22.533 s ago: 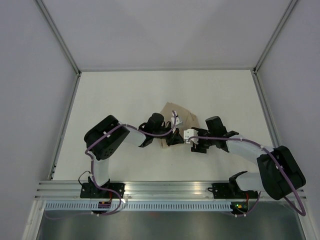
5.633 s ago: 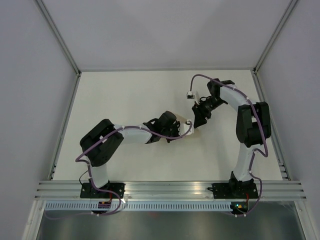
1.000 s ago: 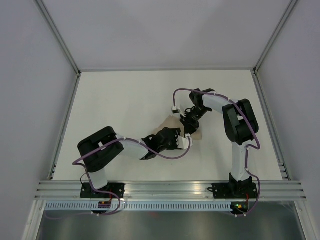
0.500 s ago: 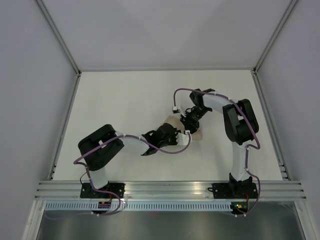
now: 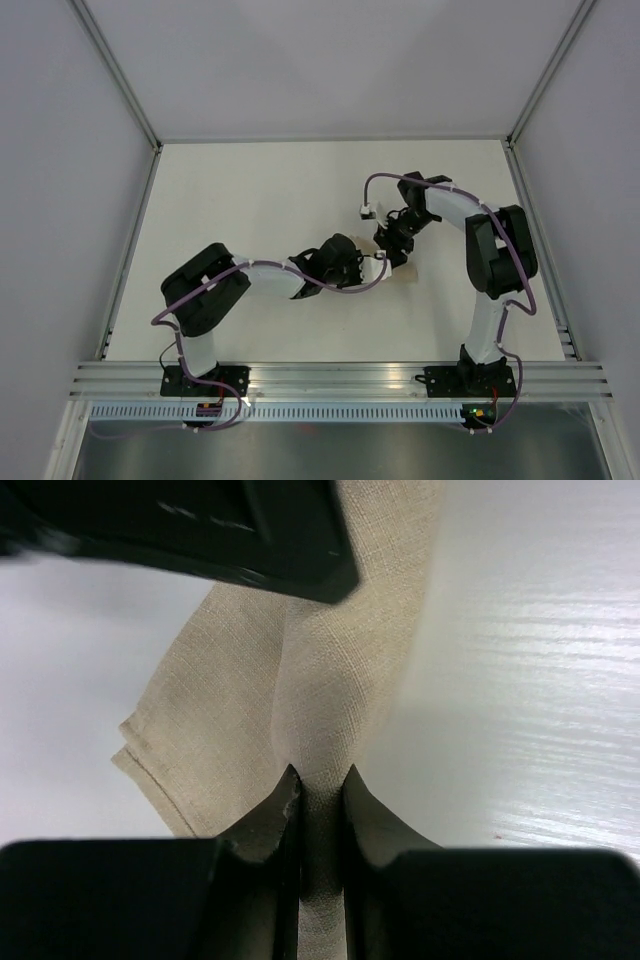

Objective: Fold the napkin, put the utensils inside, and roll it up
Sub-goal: Roll the napkin at the center of the board.

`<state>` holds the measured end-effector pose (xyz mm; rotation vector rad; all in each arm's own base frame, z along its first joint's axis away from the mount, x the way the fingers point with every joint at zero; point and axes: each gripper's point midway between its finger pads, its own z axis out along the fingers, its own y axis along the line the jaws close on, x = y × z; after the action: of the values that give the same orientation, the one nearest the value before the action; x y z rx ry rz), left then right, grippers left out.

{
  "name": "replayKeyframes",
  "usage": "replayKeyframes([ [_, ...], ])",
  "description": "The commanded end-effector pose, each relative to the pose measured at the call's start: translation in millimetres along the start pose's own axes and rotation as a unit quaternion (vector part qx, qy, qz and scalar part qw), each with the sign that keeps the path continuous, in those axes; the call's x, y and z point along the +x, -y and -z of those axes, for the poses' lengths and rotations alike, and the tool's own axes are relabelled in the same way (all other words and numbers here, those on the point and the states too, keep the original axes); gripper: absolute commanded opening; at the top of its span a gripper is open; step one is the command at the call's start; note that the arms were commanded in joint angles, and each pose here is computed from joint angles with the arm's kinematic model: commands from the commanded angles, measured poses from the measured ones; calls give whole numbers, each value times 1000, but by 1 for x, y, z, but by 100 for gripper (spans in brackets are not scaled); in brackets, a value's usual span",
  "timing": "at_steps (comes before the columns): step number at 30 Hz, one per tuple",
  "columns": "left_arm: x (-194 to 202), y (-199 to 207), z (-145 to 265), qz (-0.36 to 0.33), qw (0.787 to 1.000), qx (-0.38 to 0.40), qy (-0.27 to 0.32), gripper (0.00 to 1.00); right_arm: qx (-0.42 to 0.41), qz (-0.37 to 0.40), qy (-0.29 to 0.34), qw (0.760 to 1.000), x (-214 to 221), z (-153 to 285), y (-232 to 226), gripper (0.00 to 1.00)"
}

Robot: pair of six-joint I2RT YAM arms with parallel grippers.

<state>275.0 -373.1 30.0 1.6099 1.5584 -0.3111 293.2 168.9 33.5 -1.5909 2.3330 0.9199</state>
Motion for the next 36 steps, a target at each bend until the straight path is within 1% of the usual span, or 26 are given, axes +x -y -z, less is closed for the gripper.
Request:
replayKeyframes([
  [1, 5, 35, -4, 61, 993, 99, -3, 7, 69, 9, 73, 995, -25, 41, 12, 61],
  [2, 4, 32, -6, 73, 992, 104, -2, 7, 83, 1, 89, 993, -24, 50, 18, 61],
  [3, 5, 33, -6, 80, 990, 113, -4, 7, 113, 16, 113, 987, -33, 65, 24, 61],
  [4, 4, 37, -4, 92, 987, 129, -6, 7, 123, -6, 125, 984, -26, 70, 27, 61],
  [5, 5, 33, -6, 101, 986, 134, -7, 7, 138, -4, 137, 981, -27, 76, 29, 62],
  [6, 5, 34, -6, 110, 984, 143, -10, 7, 169, 19, 158, 973, -36, 90, 31, 62],
  [7, 3, 35, -7, 118, 981, 154, -9, 7, 175, 13, 159, 972, -26, 87, 29, 62],
  [8, 10, 41, -4, 135, 976, 171, -27, 7, 188, 12, 166, 968, -24, 90, 29, 62],
  [9, 11, 35, -6, 146, 974, 172, -31, 7, 218, 39, 186, 957, -34, 104, 27, 62],
  [11, 10, 37, -4, 168, 966, 194, -32, 8, 222, 49, 190, 955, -24, 96, 17, 64],
  [12, 16, 38, -5, 180, 963, 199, -39, 8, 240, 71, 204, 946, -30, 105, 13, 65],
  [13, 13, 41, -4, 192, 956, 218, -30, 11, 234, 74, 201, 948, -22, 97, 7, 66],
  [14, 10, 40, -4, 201, 953, 227, -24, 12, 231, 93, 204, 947, -22, 96, 2, 67],
  [15, 15, 40, -2, 217, 947, 235, -32, 13, 237, 108, 208, 943, -23, 98, -2, 67],
  [16, 18, 44, -3, 229, 940, 250, -38, 14, 231, 112, 201, 945, -14, 89, -6, 67],
  [17, 13, 39, -4, 234, 938, 254, -35, 14, 230, 123, 196, 945, -12, 84, -9, 68],
  [18, 17, 41, -1, 246, 931, 264, -46, 15, 242, 142, 193, 940, -13, 85, -9, 68],
  [19, 19, 44, -2, 255, 925, 276, -50, 16, 238, 144, 185, 943, -5, 75, -12, 68],
  [20, 15, 39, -3, 258, 924, 277, -46, 17, 237, 156, 180, 942, -4, 69, -15, 68],
  [21, 18, 42, -1, 266, 918, 288, -56, 18, 259, 169, 174, 935, -5, 71, -11, 69],
  [22, 18, 42, -1, 272, 915, 292, -58, 19, 257, 171, 162, 937, 3, 59, -13, 69],
  [23, 17, 41, -4, 275, 913, 295, -59, 20, 258, 187, 155, 935, -1, 52, -17, 70],
  [24, 17, 42, -4, 280, 910, 301, -61, 20, 277, 198, 147, 929, -2, 51, -14, 70],
  [25, 17, 43, -3, 286, 906, 305, -64, 21, 277, 200, 137, 930, 3, 42, -15, 70],
  [28, 18, 45, -5, 293, 901, 312, -69, 22, 282, 227, 129, 923, -5, 28, -19, 70],
  [36, 19, 44, -9, 303, 896, 316, -74, 24, 280, 237, 113, 923, -7, 16, -17, 70],
])
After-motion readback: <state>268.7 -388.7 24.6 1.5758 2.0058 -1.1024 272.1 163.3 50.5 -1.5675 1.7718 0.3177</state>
